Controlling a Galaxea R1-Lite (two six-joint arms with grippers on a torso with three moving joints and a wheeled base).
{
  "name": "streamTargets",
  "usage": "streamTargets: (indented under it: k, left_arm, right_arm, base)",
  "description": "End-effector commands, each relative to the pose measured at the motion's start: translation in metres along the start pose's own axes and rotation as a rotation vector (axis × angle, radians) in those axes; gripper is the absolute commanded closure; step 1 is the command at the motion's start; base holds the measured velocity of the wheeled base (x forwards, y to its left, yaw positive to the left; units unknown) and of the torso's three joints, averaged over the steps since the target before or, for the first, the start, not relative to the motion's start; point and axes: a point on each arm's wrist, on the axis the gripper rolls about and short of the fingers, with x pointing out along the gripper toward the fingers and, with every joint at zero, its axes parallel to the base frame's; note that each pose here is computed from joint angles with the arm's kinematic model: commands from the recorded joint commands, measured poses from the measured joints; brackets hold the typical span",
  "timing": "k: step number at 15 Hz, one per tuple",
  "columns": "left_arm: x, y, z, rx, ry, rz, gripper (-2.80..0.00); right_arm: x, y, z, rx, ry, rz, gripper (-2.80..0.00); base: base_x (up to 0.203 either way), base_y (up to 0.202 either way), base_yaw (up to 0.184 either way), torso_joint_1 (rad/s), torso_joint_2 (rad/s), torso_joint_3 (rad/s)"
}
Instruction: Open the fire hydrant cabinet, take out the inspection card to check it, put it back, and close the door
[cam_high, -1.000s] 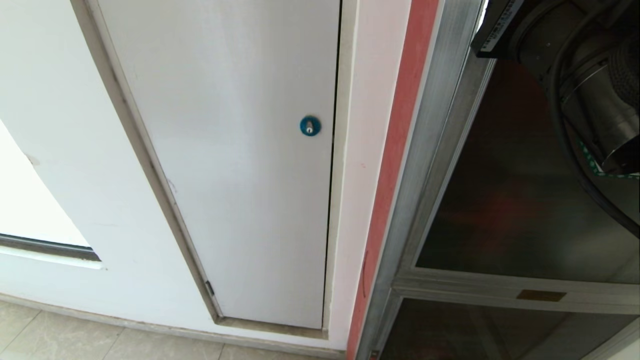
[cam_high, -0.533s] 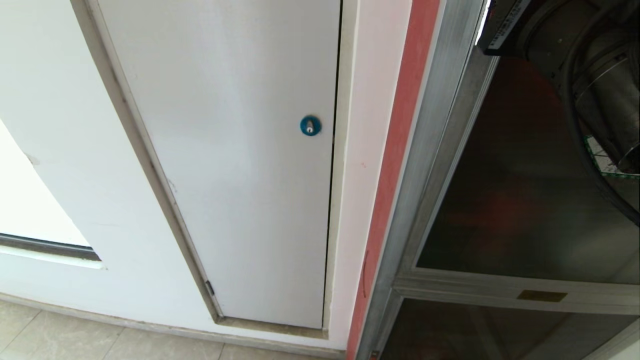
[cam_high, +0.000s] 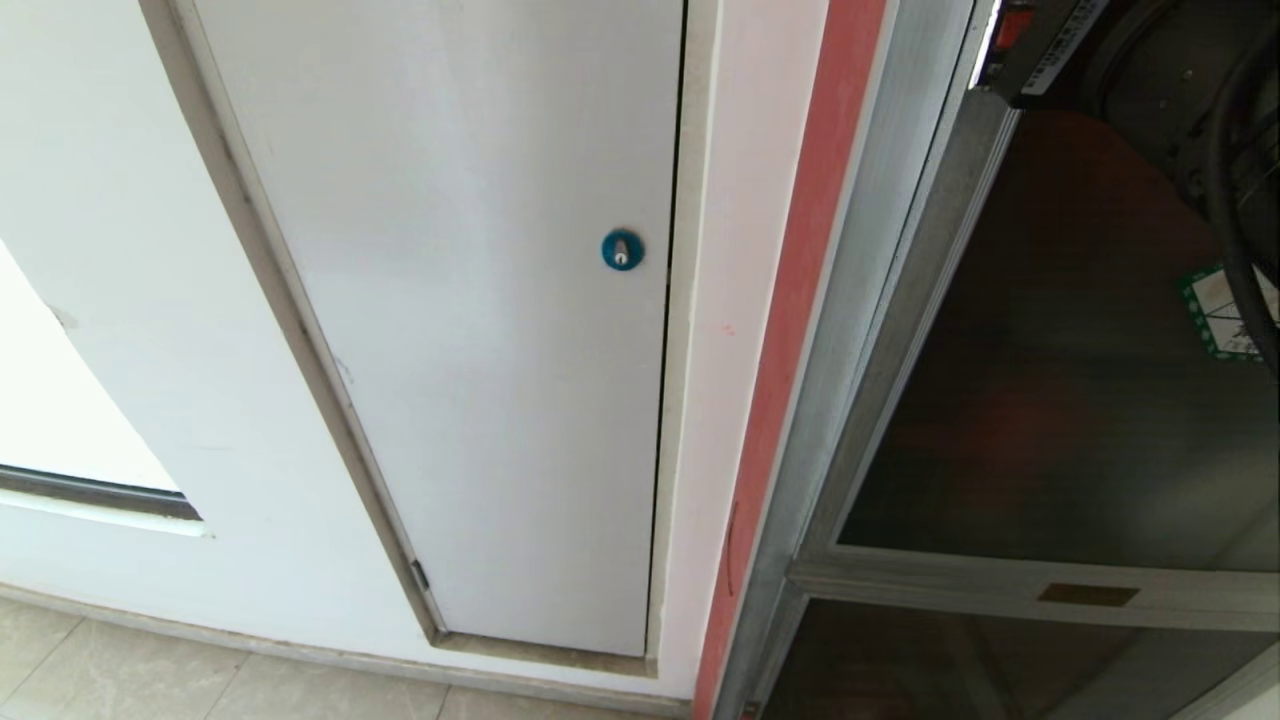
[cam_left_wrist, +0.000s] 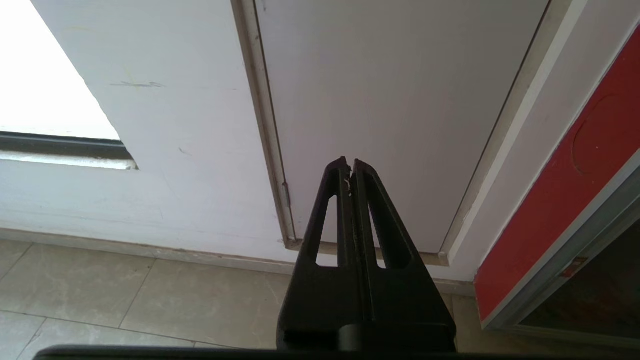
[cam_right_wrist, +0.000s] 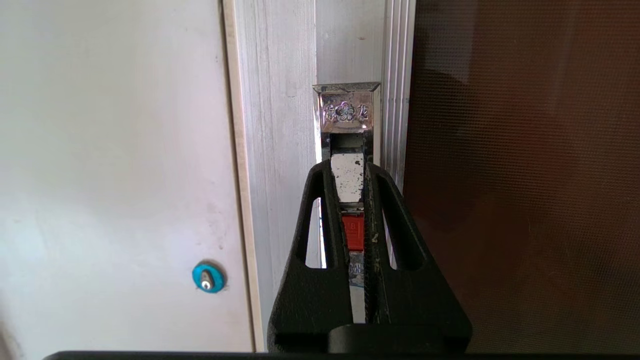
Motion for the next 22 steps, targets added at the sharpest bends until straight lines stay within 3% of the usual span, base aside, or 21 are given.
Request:
streamTargets:
  k: [1, 15, 16, 19, 22]
  left_arm:
    - [0.000, 0.000, 0.000, 0.000, 0.000, 0.001, 0.00]
    - [0.000, 0.000, 0.000, 0.000, 0.001, 0.001, 0.00]
    - [0.000, 0.000, 0.000, 0.000, 0.001, 0.000, 0.00]
    - [0.000, 0.000, 0.000, 0.001, 0.001, 0.001, 0.00]
    - [0.000, 0.000, 0.000, 0.000, 0.000, 0.000, 0.00]
  right_arm:
    - [-0.006, -0.006, 0.010, 0.020, -0.020, -0.010, 0.00]
    - [-0.019, -0.017, 0.016, 0.009, 0.000, -0.025, 0.00]
    - [-0.020, -0.018, 0.016, 0.008, 0.002, -0.025, -2.80]
    - [-0.025, -0.019, 0.009, -0.008, 0.025, -0.021, -2.80]
    - [-0.038, -0.017, 0.012, -0.010, 0.061, 0.039, -2.80]
  base:
    - [0.000, 0.000, 0.000, 0.000, 0.00, 0.000]
    - [0.000, 0.000, 0.000, 0.000, 0.00, 0.000]
    - [0.000, 0.000, 0.000, 0.000, 0.00, 0.000]
    - [0.000, 0.000, 0.000, 0.000, 0.00, 0.000]
    - [0.000, 0.000, 0.000, 0.000, 0.00, 0.000]
